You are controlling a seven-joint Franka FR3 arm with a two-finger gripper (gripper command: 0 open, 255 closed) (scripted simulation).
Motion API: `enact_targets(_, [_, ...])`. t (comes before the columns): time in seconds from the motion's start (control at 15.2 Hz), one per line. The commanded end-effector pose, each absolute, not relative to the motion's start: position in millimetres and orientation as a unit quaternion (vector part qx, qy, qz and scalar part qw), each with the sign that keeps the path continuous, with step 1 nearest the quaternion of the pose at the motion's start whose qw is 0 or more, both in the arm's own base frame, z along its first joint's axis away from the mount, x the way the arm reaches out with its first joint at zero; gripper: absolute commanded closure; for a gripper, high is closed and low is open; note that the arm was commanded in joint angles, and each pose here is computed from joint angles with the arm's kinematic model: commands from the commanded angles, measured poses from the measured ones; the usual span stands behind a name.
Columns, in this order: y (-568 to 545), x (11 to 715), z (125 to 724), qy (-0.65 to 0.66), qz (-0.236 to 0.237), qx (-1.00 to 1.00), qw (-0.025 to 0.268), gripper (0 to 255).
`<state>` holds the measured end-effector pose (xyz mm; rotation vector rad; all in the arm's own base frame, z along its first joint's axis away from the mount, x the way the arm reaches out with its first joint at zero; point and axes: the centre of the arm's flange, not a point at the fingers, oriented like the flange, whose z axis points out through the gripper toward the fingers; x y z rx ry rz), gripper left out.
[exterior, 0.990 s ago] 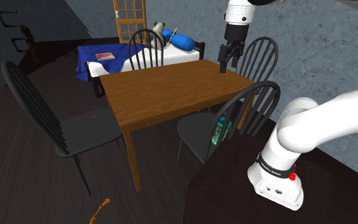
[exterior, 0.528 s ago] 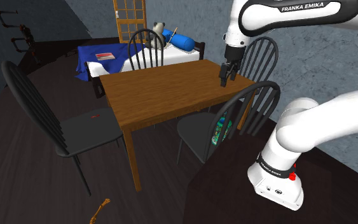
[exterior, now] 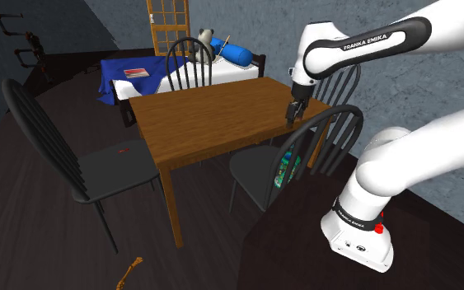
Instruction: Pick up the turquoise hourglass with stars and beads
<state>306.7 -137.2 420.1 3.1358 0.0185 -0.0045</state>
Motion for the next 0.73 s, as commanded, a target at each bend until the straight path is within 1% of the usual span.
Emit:
enact_targets(0.0, [-151.3,309.8,399.0,0.013,0.002,1.000,0.004,0])
enact_targets(0.66, [-223.3,326.1,290.9,0.044,0.011,0.999,0.009,0])
